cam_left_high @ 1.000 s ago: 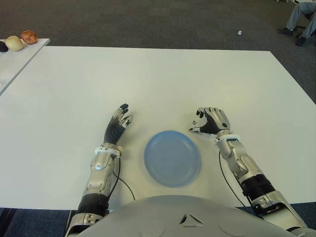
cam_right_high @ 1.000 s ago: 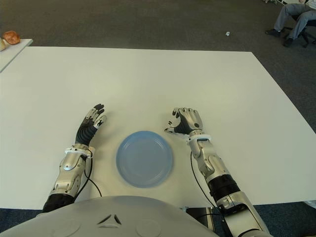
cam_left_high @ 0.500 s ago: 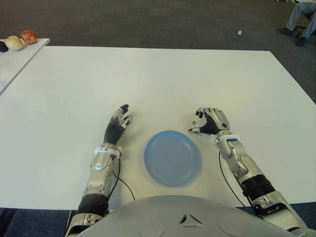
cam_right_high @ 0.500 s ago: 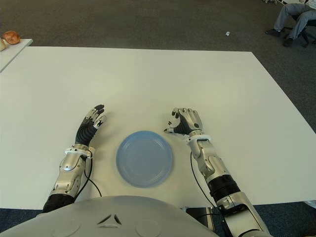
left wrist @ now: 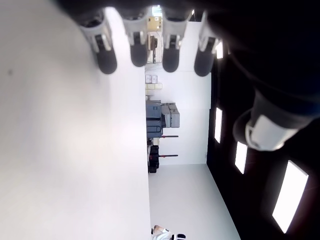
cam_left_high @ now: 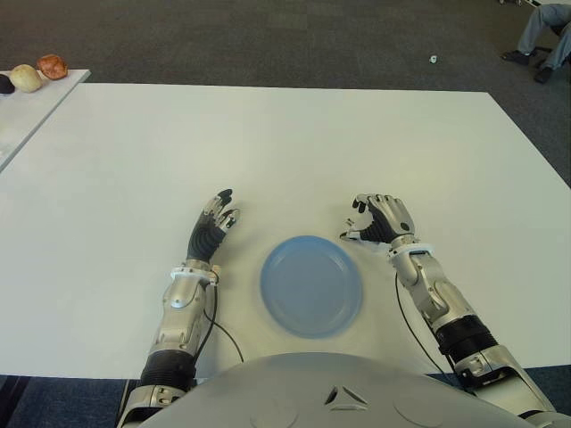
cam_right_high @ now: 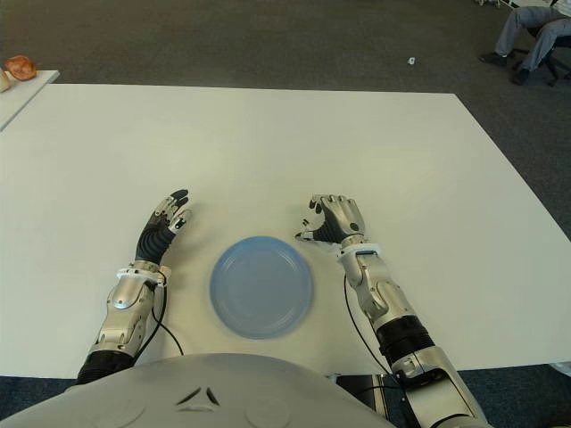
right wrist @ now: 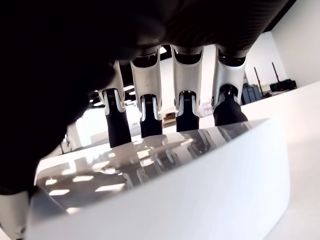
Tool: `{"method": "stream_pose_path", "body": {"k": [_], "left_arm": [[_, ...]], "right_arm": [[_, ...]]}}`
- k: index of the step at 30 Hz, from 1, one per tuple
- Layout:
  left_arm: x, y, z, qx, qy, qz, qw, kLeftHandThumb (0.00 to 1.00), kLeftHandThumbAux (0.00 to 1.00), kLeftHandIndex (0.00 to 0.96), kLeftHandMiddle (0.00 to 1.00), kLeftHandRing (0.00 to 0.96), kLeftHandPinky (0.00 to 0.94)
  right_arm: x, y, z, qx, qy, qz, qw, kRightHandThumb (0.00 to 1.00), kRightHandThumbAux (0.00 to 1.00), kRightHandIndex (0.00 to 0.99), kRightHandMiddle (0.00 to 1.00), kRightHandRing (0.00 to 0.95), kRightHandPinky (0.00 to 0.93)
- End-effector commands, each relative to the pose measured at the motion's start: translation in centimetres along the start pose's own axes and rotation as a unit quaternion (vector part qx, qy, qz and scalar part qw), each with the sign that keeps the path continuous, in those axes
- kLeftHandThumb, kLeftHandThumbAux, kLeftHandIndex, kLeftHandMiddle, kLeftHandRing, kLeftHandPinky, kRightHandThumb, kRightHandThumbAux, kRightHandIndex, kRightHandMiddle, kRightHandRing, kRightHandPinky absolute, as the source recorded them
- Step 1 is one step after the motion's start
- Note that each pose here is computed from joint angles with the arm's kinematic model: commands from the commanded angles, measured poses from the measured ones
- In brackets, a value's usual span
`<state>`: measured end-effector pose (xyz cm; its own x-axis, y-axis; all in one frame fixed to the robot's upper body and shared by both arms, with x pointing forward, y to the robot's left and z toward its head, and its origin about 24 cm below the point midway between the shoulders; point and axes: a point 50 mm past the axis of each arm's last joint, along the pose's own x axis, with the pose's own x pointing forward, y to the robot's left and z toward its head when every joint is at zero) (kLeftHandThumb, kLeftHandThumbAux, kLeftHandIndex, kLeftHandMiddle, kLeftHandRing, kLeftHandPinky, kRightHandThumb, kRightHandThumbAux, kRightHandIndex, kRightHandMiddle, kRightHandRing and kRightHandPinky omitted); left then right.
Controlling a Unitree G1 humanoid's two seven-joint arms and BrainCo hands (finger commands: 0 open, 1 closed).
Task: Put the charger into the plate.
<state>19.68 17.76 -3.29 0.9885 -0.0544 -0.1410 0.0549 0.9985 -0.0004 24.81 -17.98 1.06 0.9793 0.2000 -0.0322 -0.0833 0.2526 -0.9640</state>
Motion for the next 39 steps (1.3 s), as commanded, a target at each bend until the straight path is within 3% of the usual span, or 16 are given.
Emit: {"method": "stream_pose_path", "body": {"k": [1,2,4,9,14,21,39], "left_arm": [[-1.0,0.2,-1.9,-0.007,0.060,0.002,0.998,0.000,0.506,0.147,0.093,0.033,0.000],[-1.0,0.2,-1.9,-0.008,0.060,0.002,0.998,0.000,0.506,0.147,0.093,0.033,0.000],[-1.0,0.2,-2.0,-0.009,0.061,0.002,0.998,0.000,0.504,0.149,0.092,0.033,0.000],[-1.0,0.1,-2.1,-0.010,0.066,0.002,0.998,0.000,0.500,0.156,0.086,0.025,0.000],[-1.1,0.0,-2.2,-0.010,0.069,0.001,0.998,0.000,0.500,0.150,0.084,0.021,0.000],[-1.1,-0.1,-2.4,-0.013,0.071,0.002,0.997,0.000,0.511,0.147,0.089,0.024,0.000],[-0.9,-0.5,-2.6,-0.016,0.075,0.003,0.997,0.000,0.514,0.137,0.087,0.028,0.000]], "right_arm": [[0.4,-1.0,0.2,0.000,-0.009,-0.017,1.000,0.954,0.658,0.380,0.506,0.534,0.787],[0.5,-1.2,0.3,0.001,-0.009,-0.019,1.000,0.954,0.658,0.380,0.506,0.534,0.789],[0.6,-1.6,0.4,0.003,-0.011,-0.023,1.000,0.896,0.669,0.392,0.527,0.721,0.814],[0.8,-3.3,0.9,0.010,-0.017,-0.034,0.999,0.863,0.675,0.400,0.542,0.834,0.839],[0.7,-6.2,2.1,0.018,-0.034,-0.057,0.998,0.857,0.676,0.402,0.546,0.854,0.844],[0.3,-8.5,3.6,0.025,-0.053,-0.080,0.995,0.856,0.676,0.403,0.546,0.859,0.849],[-1.1,-9.7,7.8,0.042,-0.104,-0.087,0.990,0.857,0.675,0.403,0.543,0.860,0.817]]}}
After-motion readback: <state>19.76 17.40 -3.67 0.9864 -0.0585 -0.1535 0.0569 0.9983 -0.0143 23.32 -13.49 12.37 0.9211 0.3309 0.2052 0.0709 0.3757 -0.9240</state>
